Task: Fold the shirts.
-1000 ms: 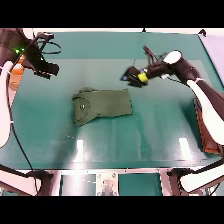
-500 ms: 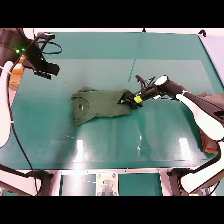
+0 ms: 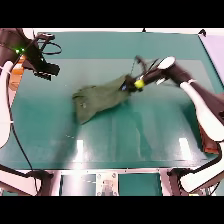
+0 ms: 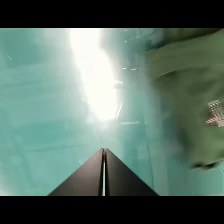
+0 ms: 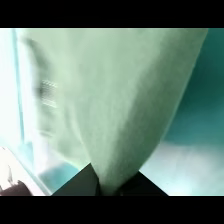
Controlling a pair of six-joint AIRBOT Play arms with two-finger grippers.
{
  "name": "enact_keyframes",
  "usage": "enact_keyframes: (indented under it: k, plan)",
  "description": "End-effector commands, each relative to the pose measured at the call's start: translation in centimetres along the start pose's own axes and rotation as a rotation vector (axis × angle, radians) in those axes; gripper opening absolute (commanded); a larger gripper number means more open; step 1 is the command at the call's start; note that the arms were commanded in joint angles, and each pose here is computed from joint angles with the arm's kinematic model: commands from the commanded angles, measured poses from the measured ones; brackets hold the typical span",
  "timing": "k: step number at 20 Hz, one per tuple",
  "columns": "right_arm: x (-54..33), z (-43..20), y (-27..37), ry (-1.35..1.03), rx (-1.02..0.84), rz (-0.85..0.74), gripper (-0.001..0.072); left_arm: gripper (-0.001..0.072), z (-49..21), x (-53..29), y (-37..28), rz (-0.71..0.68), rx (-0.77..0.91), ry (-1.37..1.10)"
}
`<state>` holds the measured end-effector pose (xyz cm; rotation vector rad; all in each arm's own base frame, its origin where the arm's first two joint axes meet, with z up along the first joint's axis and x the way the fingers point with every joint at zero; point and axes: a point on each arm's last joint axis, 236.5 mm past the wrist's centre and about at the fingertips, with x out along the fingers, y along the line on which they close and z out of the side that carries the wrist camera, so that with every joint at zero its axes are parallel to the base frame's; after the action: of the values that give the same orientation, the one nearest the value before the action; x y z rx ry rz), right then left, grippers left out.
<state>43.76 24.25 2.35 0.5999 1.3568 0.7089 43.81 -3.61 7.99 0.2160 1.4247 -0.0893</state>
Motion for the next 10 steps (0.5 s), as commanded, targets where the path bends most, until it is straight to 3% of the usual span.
enact_keyframes:
  k: [1, 5, 10]
  plan:
    - [-11.6, 3.0, 3.5, -0.123, -0.017, 0.033, 0.0024, 0.0031, -0.5, 0.0, -0.4, -0.018, -0.006, 0.021]
    - [-28.5, 5.6, -1.2, -0.422, 0.182, -0.024, 0.0024, 0.003, -0.5, -0.1, -1.3, -0.056, -0.007, 0.021]
    - [-43.3, 0.9, -12.7, -0.7, 0.538, -0.078, 0.0024, 0.003, -0.5, -0.1, -1.8, -0.078, -0.009, 0.019]
